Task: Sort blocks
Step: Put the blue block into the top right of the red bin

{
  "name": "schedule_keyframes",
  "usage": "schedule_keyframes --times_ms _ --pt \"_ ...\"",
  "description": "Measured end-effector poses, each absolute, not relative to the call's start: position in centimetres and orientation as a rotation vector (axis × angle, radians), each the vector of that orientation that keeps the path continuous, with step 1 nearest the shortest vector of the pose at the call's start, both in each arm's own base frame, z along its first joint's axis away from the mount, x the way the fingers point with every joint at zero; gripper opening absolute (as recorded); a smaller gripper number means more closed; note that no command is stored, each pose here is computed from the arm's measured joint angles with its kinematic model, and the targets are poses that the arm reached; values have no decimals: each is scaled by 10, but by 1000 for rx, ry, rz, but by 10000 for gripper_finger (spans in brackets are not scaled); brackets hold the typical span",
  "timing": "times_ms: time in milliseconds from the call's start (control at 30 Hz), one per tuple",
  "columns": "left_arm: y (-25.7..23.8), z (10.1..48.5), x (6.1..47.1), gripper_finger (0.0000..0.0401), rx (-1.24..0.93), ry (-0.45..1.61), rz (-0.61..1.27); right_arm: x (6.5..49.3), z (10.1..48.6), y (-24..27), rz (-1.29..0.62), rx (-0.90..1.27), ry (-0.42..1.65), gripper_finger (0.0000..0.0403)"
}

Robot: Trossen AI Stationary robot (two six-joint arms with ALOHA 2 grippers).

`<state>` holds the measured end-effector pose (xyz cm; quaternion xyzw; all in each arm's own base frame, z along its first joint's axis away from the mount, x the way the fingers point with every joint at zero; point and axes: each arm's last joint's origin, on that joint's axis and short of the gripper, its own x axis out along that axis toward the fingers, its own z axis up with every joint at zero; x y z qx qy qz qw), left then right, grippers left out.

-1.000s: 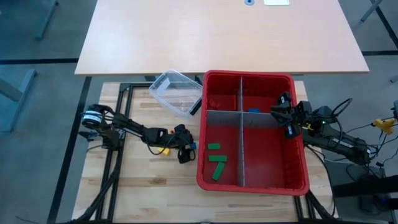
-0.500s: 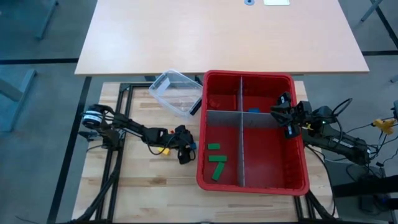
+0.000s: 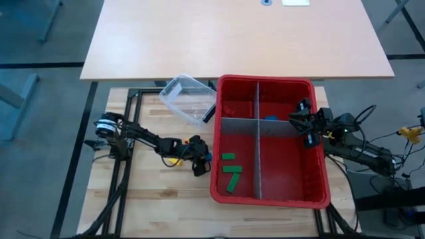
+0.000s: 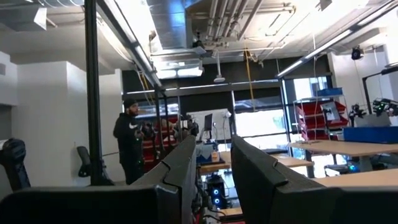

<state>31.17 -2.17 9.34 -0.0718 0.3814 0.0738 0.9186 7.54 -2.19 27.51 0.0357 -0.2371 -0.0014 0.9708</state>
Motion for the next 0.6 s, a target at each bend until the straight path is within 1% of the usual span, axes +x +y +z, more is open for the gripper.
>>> schedule_keyframes --times_ms 67,200,333,467,600 --pt "-22 97 311 107 -146 774 140 75 275 -22 -4 72 -480 77" --pt "-22 105 307 107 -147 789 128 75 275 -22 -3 72 -480 69" --pt "-22 113 298 107 -151 850 153 75 275 -22 -4 72 -479 64" --pt "-26 121 287 107 -136 909 212 75 275 -22 0 85 -479 71" --pt "-33 138 282 107 -124 862 209 76 275 -22 1 95 -473 86"
